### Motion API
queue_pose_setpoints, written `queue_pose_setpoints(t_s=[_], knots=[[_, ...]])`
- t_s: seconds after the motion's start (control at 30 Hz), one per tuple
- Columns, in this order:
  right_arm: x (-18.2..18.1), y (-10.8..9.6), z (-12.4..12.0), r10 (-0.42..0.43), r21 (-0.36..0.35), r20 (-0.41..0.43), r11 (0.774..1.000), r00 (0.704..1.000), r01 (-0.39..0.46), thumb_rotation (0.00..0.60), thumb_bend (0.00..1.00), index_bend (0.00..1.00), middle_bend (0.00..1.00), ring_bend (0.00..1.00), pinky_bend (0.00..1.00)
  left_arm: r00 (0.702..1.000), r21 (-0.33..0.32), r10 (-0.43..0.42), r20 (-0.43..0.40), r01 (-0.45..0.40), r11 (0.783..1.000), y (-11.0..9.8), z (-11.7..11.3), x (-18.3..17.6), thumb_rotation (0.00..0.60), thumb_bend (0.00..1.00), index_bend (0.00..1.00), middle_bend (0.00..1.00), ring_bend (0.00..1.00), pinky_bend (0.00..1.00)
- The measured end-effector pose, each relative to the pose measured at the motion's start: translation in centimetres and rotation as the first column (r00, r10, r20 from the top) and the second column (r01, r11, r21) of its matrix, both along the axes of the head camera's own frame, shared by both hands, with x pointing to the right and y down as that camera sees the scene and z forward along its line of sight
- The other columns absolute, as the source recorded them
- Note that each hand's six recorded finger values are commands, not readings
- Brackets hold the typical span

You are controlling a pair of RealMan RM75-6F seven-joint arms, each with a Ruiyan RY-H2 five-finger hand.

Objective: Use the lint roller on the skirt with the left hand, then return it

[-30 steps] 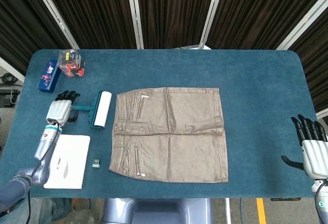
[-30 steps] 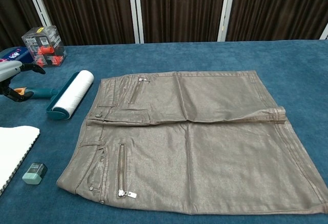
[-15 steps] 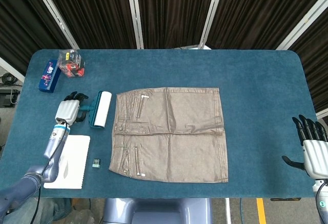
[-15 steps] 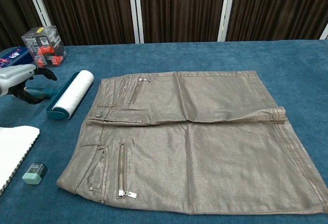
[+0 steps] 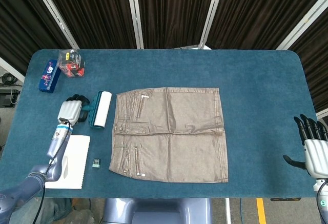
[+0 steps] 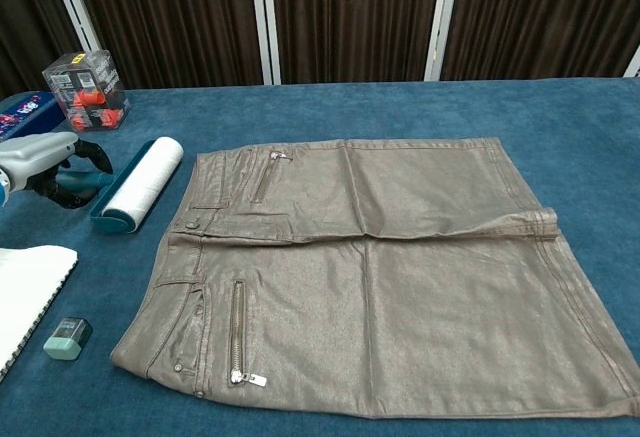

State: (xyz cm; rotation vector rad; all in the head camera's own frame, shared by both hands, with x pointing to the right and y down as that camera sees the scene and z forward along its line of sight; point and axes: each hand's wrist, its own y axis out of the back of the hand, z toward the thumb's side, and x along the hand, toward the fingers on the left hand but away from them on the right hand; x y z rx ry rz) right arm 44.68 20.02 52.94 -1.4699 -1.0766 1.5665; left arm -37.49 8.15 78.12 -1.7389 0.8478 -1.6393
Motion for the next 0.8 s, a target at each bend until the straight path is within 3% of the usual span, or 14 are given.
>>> queue_pose_setpoints(t_s=[0.13,0.33,0.53,0.8], knots=[[0.0,0.0,-0.1,0.000,0.002,0.003,1.000,1.000,0.000,0.600,0.00,0.00,0.00,0.00,0.00,1.000,0.005,0.006,0.005,-0.006,1.000,0.1,0.1,0.2,0.600,0.50,0.41,0.32,0.23,0.29],[-0.3,-0.1,-0.2,-0.004,0.022,0.040,1.000,0.999,0.003,0.600,0.00,0.00,0.00,0.00,0.00,1.000,-0.001,0.001,0.009,-0.001,1.000,0.2,0.3,0.3,0.600,0.56,0.58,0.46,0.33,0.37],[-0.1,-0.2,-0.4,-0.003,0.042,0.050,0.999,0.999,0.000,0.600,0.00,0.00,0.00,0.00,0.00,1.000,0.029,0.027,0.008,-0.028,0.999,-0.2,-0.5,0.5,0.600,0.61,0.60,0.47,0.33,0.38],[0.0,-0.2,-0.7,0.003,0.037,0.064,0.999,0.998,-0.005,0.600,0.00,0.00,0.00,0.00,0.00,0.987,0.077,0.163,-0.009,-0.162,0.984,-1.5,-3.9,2.4,0.600,0.60,0.62,0.49,0.35,0.40]])
